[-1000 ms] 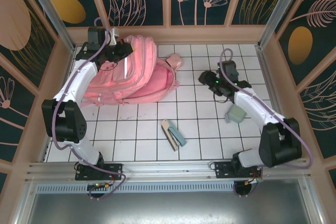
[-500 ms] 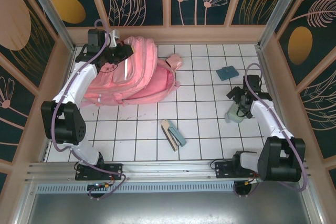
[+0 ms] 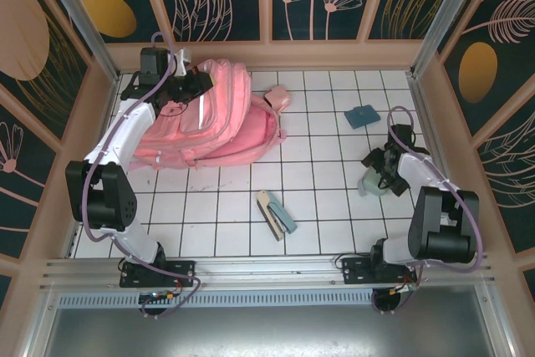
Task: Pack the student bag
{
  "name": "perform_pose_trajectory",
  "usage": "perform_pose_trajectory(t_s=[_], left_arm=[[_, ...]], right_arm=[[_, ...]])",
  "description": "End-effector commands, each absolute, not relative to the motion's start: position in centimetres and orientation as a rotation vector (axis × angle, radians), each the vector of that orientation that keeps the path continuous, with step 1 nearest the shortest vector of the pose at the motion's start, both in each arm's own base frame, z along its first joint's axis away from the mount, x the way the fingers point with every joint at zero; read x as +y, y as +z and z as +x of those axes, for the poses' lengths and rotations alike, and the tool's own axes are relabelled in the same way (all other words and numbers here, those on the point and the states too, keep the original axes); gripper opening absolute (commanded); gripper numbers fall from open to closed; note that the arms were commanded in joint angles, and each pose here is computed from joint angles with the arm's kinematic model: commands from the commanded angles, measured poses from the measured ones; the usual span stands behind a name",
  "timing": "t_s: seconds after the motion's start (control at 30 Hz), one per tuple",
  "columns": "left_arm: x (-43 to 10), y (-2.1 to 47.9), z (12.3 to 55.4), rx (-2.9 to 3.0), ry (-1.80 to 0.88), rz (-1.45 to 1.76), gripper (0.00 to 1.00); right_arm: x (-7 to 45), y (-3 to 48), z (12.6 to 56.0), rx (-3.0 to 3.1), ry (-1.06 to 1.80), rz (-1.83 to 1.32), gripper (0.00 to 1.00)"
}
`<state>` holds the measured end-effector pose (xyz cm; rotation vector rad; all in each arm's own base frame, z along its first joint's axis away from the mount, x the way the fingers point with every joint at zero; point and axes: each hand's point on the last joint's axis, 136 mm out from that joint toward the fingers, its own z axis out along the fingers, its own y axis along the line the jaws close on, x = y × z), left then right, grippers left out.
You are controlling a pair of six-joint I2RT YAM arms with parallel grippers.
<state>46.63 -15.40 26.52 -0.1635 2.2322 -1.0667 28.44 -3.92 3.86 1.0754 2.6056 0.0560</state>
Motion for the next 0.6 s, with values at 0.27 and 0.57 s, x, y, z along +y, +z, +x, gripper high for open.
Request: perform_pose_trajectory(t_s=[0.27, 0.57], left_arm=[[-16.2, 30.7, 45.4, 2.125, -1.140, -0.039, 0.00], [-17.4, 32.6, 44.8, 2.081, -1.247, 0.036, 0.00]], right_arm=[[-3.6, 3.9, 29.6, 2.615, 0.069, 0.985, 0.68], [1.7, 9.5, 32.0, 2.545, 0.202, 0.798, 0.68]])
